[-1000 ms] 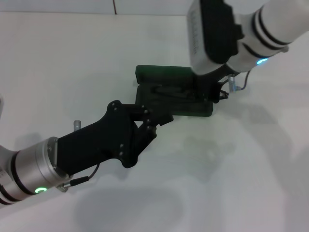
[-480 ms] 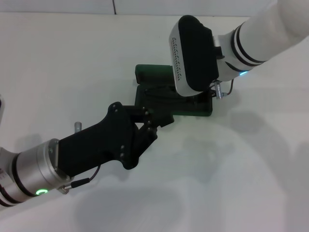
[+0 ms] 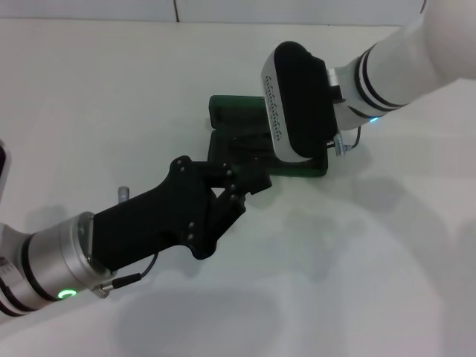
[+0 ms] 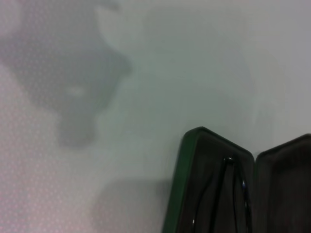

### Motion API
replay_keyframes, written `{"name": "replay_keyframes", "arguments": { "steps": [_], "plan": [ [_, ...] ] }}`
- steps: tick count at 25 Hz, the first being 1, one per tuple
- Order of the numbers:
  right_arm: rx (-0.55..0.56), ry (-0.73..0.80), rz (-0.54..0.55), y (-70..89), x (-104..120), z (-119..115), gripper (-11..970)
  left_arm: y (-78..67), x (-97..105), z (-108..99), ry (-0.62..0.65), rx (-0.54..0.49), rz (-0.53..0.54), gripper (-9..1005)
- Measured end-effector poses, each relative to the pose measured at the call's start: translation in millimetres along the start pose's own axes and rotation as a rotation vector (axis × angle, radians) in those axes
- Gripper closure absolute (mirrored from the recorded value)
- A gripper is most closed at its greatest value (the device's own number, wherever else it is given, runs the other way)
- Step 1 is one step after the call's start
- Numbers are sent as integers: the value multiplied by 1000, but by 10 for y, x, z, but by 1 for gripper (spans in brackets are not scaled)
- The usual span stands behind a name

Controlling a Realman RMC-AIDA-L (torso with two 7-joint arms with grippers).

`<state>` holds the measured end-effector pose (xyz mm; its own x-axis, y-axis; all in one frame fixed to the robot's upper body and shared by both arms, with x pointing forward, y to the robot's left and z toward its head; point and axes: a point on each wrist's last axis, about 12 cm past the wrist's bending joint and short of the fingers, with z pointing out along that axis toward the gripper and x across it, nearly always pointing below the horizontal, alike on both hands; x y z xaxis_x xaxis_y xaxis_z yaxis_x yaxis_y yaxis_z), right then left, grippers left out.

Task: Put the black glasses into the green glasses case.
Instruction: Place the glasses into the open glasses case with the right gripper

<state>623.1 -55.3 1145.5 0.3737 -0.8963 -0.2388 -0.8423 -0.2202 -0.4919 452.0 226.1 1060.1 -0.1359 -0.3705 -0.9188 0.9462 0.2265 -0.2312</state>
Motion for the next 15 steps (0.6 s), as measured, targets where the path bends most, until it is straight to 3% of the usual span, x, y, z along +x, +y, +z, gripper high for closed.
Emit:
{"name": "replay_keyframes", "arguments": {
  "steps": [15],
  "plan": [
    [16, -17, 17, 0, -93, -11, 721, -7, 1, -21, -5, -10, -9, 972]
  ]
}}
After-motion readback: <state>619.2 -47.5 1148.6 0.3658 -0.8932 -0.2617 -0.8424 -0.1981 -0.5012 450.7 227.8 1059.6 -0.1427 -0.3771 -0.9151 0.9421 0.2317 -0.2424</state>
